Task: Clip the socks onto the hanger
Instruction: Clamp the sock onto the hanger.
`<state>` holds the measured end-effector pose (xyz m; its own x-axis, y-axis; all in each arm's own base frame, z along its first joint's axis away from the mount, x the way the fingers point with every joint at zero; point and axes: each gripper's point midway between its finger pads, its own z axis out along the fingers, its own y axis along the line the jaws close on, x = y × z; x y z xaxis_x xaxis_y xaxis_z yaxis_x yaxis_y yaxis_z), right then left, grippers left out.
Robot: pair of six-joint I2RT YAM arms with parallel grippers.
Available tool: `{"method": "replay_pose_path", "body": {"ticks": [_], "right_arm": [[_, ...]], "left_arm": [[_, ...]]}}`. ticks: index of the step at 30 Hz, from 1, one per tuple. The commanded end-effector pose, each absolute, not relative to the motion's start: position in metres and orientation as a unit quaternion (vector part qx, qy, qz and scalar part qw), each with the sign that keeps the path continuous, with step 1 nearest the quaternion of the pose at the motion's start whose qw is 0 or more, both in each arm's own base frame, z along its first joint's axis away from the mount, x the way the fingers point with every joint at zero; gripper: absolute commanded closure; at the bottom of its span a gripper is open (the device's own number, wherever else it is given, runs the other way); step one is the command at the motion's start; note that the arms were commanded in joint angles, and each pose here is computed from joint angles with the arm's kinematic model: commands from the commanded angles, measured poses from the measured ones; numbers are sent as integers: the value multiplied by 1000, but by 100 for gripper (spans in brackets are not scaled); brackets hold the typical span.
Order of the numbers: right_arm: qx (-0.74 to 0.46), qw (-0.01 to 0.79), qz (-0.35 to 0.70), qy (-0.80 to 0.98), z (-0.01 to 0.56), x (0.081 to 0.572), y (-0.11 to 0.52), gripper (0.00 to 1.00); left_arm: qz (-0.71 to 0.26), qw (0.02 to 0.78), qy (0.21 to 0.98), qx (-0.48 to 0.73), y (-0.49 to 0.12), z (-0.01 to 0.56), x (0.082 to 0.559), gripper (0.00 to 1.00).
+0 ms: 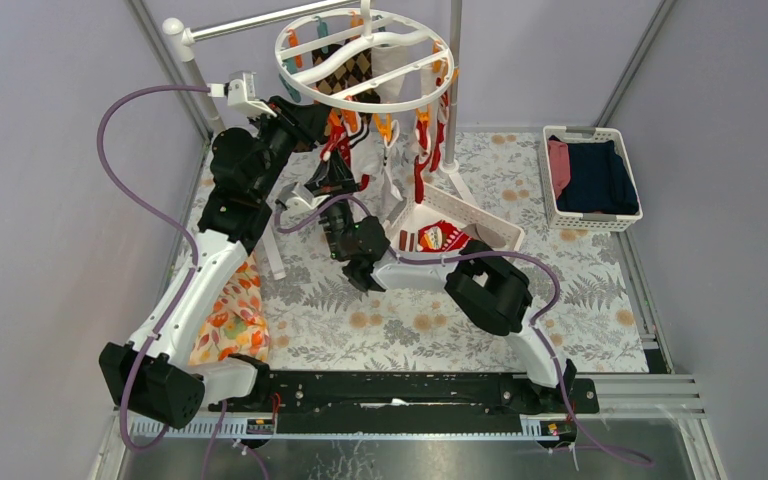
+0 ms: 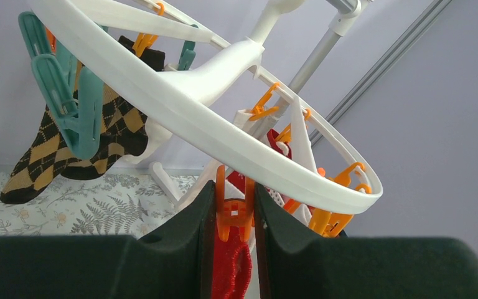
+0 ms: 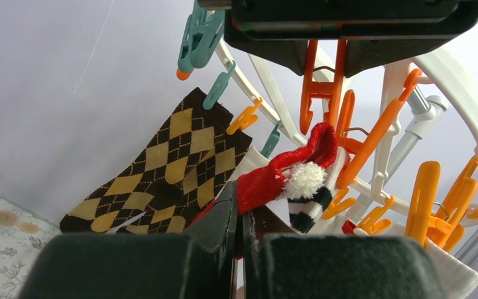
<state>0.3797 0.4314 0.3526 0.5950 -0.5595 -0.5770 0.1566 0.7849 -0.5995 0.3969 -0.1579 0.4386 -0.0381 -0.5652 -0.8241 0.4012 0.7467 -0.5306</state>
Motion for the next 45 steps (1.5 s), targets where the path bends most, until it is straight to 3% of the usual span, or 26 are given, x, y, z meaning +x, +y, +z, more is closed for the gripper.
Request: {"method": "replay_pose_path", "body": {"ticks": [1,45], "right_arm": [[-139,905,-173,364,421,362,387,100],[-182,881,-156,408,395,380,402,100]], "left_arm": [[-350,701,619,-50,-157,452,385,90],[-374,712,594,-30,-156,460,371,91]]}}
